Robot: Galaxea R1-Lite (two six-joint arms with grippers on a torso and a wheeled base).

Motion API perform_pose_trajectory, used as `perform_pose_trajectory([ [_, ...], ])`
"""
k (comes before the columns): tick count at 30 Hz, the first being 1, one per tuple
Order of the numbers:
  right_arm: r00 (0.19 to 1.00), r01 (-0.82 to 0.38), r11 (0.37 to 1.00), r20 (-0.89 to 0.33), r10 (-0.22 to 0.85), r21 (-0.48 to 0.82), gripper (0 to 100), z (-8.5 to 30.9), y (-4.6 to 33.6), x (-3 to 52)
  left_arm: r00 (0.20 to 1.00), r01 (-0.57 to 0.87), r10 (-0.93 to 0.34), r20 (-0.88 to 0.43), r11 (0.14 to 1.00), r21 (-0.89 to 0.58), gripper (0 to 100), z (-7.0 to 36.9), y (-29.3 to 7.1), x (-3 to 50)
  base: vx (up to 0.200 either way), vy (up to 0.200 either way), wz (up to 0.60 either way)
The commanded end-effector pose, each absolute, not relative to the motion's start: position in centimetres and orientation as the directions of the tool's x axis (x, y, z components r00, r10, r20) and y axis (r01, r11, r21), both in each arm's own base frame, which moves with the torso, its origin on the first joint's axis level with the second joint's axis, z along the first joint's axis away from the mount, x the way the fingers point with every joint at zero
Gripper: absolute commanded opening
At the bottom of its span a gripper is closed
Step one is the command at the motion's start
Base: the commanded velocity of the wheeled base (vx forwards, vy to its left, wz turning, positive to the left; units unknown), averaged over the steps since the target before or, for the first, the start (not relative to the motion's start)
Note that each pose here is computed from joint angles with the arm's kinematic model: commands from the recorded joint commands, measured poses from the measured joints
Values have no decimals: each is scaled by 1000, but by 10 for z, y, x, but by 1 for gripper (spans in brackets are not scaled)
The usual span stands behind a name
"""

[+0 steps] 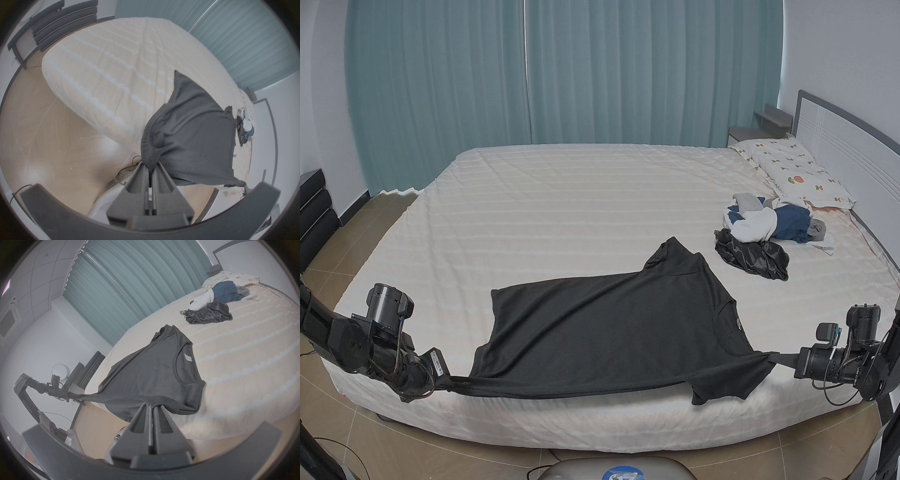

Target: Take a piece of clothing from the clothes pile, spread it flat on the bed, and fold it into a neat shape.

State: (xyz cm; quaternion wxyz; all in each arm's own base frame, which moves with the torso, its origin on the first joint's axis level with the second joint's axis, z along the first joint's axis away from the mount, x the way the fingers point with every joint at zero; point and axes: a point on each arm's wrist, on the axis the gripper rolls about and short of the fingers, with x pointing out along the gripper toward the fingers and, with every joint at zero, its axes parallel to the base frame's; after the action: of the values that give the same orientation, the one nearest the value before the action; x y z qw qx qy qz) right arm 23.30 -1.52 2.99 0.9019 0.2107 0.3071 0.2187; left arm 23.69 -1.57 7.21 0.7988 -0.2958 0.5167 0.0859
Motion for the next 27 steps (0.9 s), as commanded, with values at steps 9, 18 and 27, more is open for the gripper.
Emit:
perform_pose_trajectory([
  [9, 712, -264, 814, -464, 527, 518, 0, 24, -16, 247, 425, -432, -174, -888, 823, -368, 0, 67, -16, 258, 0, 0, 0],
  [18, 694, -271, 812, -480, 537, 516, 0, 3, -11, 284, 430, -482, -183, -884, 782, -396, 0, 54, -18, 301, 0, 0, 0],
  [27, 683, -237, 832, -523, 510, 501, 0, -10, -5, 321, 404, -521, -184, -896, 759, -391, 0, 26, -22, 338, 0, 0, 0],
])
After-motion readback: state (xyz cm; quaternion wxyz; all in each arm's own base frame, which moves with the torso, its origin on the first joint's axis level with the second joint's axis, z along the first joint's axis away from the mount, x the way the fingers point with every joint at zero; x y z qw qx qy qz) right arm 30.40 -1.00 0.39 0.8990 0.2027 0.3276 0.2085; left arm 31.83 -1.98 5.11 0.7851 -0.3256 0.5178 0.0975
